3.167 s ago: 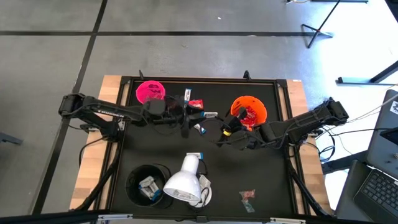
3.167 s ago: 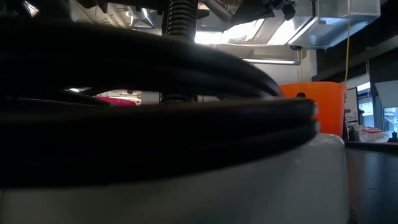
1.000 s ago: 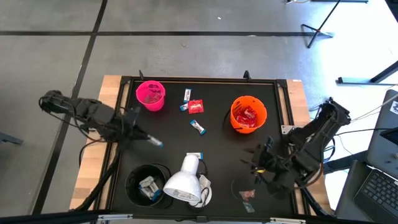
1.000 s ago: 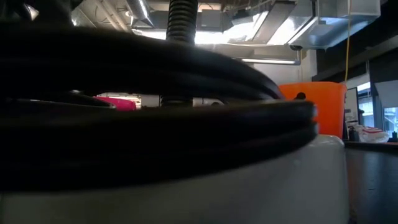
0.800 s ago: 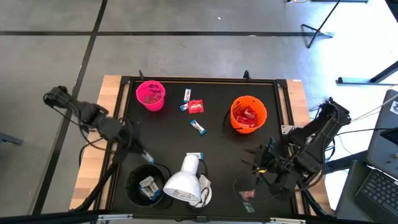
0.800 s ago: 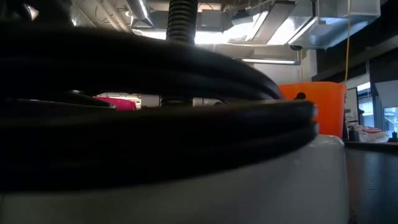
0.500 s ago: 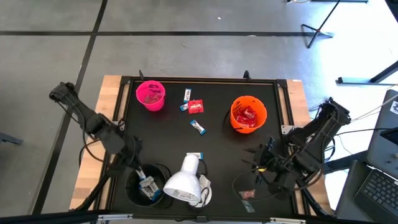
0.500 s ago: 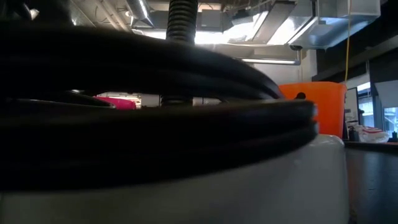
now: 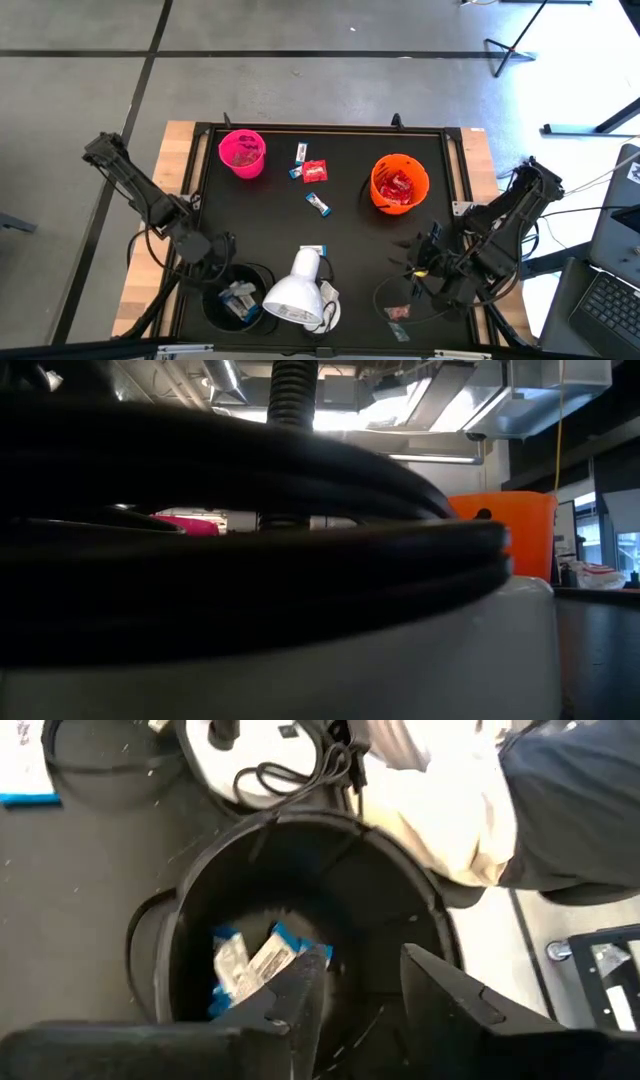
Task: Sort candy
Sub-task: Put the green gummy into the pink bucket
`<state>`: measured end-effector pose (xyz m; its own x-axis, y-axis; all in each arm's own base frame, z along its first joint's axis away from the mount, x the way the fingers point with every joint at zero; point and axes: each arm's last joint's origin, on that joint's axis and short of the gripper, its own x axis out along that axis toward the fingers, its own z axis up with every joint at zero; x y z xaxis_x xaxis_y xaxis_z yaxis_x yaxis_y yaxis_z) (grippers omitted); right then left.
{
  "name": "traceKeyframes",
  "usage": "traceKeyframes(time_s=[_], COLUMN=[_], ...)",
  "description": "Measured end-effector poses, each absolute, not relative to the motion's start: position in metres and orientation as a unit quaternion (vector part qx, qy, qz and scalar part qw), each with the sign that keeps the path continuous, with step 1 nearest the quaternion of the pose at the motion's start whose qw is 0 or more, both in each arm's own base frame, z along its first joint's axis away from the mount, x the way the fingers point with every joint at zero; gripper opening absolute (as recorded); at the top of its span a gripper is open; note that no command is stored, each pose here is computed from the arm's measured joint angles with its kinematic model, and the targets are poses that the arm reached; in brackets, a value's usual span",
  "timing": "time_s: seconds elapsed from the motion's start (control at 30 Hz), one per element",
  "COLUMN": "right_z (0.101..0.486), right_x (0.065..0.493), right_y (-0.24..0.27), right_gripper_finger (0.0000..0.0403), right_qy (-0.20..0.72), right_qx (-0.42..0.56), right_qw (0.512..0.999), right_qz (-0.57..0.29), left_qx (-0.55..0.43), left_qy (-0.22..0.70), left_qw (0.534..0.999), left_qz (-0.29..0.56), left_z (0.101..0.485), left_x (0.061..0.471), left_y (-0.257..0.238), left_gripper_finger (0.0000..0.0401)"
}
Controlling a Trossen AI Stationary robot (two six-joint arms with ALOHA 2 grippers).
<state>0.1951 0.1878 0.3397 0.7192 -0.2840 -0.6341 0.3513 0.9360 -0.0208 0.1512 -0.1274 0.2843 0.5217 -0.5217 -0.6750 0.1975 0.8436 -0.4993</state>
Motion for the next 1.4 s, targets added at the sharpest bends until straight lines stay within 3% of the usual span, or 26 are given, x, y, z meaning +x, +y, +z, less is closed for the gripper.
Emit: traceKeyframes(time_s=[0.4, 0.87, 1.4], right_z=[0.339, 0.339, 0.303], right_x=[0.195, 0.195, 0.197], right_y=[0.188, 0.188, 0.191], right_gripper_finger=[0.0184, 0.0184, 0.0184], right_qy=[0.337, 0.338, 0.357], right_qx=[0.055, 0.055, 0.051], right_qw=[0.924, 0.924, 0.918], right_qz=[-0.169, -0.169, -0.165], left_qx=[-0.150, -0.031, -0.015], left_qy=[0.365, 0.291, 0.200], left_qw=[0.894, 0.949, 0.979], left_qz=[-0.212, -0.119, -0.030], left_z=[0.300, 0.311, 0.328], left_x=[0.144, 0.128, 0.119], left_y=[-0.118, -0.088, -0.054], left_gripper_finger=[0.0126, 0.0126, 0.0126])
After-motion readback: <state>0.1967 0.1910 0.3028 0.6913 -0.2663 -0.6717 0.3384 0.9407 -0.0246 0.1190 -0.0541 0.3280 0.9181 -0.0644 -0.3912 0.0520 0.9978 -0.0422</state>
